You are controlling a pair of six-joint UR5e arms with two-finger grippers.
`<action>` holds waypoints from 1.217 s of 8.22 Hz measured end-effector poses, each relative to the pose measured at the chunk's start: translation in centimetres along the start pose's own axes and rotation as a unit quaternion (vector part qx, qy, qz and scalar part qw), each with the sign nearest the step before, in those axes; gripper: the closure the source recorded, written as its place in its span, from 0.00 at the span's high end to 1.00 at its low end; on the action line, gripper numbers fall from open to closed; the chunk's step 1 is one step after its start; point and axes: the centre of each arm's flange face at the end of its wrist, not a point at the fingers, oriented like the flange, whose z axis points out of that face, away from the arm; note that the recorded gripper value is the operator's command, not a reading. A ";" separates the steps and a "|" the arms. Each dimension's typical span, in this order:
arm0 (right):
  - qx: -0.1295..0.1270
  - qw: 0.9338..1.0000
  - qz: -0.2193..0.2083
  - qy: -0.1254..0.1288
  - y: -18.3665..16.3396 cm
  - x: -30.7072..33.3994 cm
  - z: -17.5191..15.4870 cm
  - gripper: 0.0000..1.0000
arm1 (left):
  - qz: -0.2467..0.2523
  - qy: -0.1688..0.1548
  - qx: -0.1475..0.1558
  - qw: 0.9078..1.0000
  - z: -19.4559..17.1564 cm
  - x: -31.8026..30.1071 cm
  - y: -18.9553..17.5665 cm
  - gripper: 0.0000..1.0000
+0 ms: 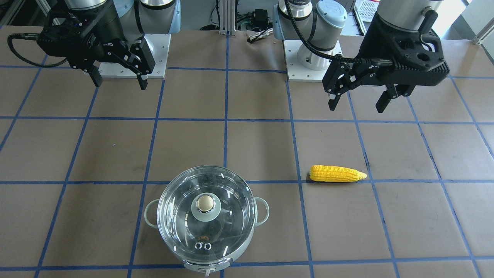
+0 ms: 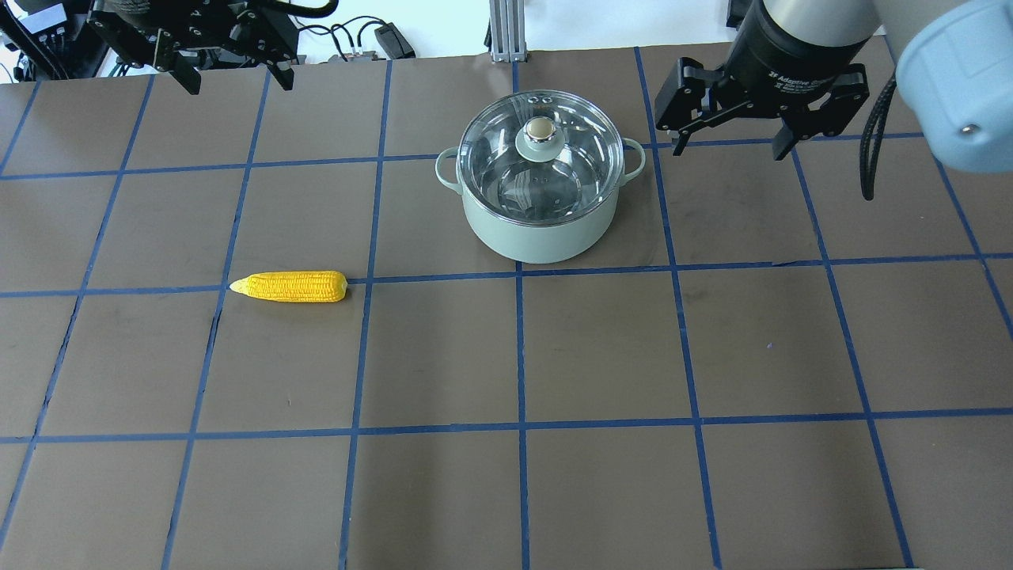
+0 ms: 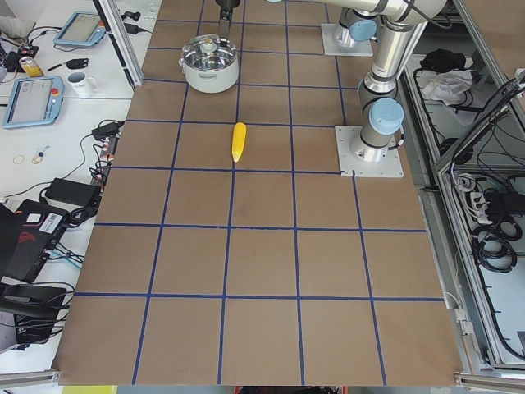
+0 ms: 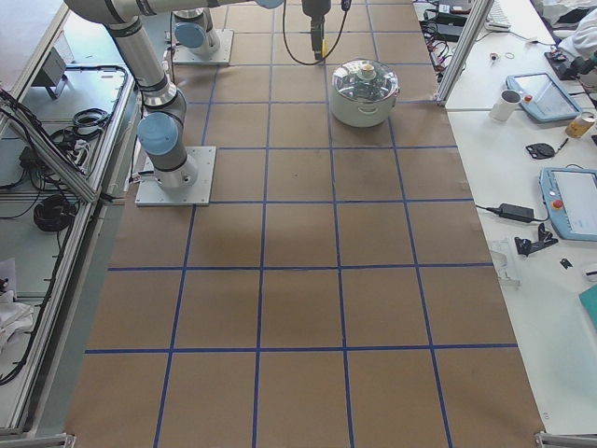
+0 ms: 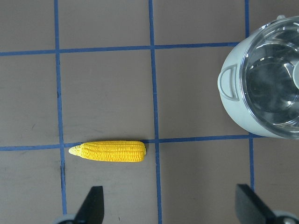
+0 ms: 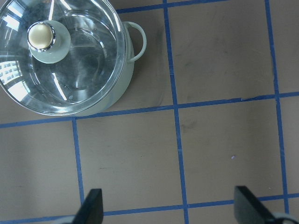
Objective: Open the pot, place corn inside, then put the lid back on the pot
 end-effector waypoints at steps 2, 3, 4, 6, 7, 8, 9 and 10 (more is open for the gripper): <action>0.000 1.000 -0.001 0.000 0.0 0.0 0.0 1.00 | 0.002 0.001 -0.006 1.000 0.1 0.2 0.2 1.00; 0.000 1.000 -0.001 0.000 0.0 0.0 0.0 1.00 | 0.002 0.001 -0.011 1.000 0.1 0.2 0.4 1.00; 0.000 1.000 -0.001 0.000 0.0 0.0 0.0 1.00 | 0.002 0.002 -0.014 1.000 0.2 0.2 0.4 1.00; 0.000 1.000 -0.002 -0.001 0.0 -0.1 0.0 1.00 | -0.007 0.001 -0.014 1.000 0.2 0.1 0.4 1.00; -0.001 1.000 -0.002 -0.001 0.0 -0.1 0.0 1.00 | -0.030 0.000 -0.016 0.999 0.3 -0.1 0.4 1.00; -0.001 1.000 -0.001 -0.001 0.0 -0.1 0.0 1.00 | -0.059 -0.002 -0.019 0.998 0.6 -0.4 0.2 1.00; -0.001 1.000 -0.001 -0.001 0.0 -0.1 0.0 1.00 | -0.084 -0.003 -0.027 0.996 1.5 -0.7 0.2 1.00; -0.001 1.000 -0.002 0.000 0.0 -0.1 0.0 1.00 | -0.117 -0.005 -0.039 0.992 2.8 -1.1 0.4 1.00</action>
